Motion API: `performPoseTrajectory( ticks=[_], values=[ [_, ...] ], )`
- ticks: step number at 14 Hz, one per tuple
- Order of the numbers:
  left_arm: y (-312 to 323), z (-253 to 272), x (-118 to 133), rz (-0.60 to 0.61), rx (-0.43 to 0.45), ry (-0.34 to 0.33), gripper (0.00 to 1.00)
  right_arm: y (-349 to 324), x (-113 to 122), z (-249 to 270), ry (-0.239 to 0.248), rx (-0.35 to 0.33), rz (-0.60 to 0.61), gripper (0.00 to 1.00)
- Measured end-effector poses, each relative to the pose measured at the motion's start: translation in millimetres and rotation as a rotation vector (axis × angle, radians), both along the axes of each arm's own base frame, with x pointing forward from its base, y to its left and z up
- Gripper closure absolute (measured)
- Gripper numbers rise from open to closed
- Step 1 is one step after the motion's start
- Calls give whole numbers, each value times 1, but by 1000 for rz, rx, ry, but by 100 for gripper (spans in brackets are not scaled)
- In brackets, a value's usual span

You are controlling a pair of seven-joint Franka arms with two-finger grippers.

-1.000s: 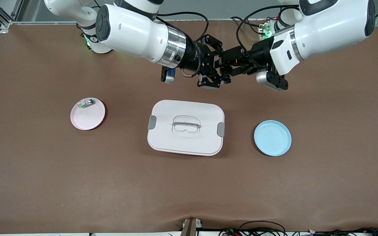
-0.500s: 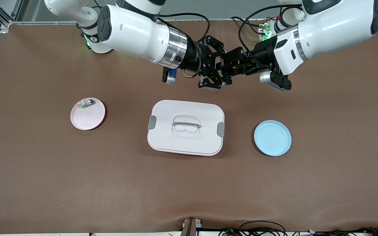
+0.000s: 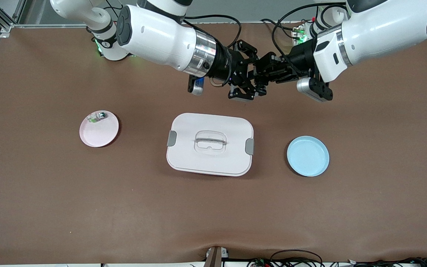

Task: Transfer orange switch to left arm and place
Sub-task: 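Grasp the switch with the left gripper above the white box, then open the right gripper and withdraw it while the left gripper pulls away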

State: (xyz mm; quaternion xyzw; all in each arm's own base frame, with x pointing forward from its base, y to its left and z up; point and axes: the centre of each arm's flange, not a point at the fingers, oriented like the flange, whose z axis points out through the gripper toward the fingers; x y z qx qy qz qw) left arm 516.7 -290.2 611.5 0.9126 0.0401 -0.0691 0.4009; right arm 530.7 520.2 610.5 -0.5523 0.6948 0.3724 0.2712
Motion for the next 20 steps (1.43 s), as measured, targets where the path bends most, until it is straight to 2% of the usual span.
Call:
performPoseTrajectory(
  ticks=[3,4,6,10,12,14,20],
  values=[
    [1,0,0,-2,1,3,60,1,0,-1,4,2,-5,27],
    [2,0,1,1,1,5,60,1,0,0,1,4,-8,23],
    [9,-3,5,13,5,12,60,1,0,4,-8,11,-14,2],
    [13,-5,6,16,6,18,60,-7,8,7,-22,11,-29,0],
    [16,-7,6,7,14,31,60,-22,20,6,-73,-1,0,0],
    [30,-9,8,-3,38,49,60,-41,33,-1,-138,-28,87,0],
    [103,-1,11,-28,95,159,60,-146,83,-25,-361,-84,452,0]
  ],
)
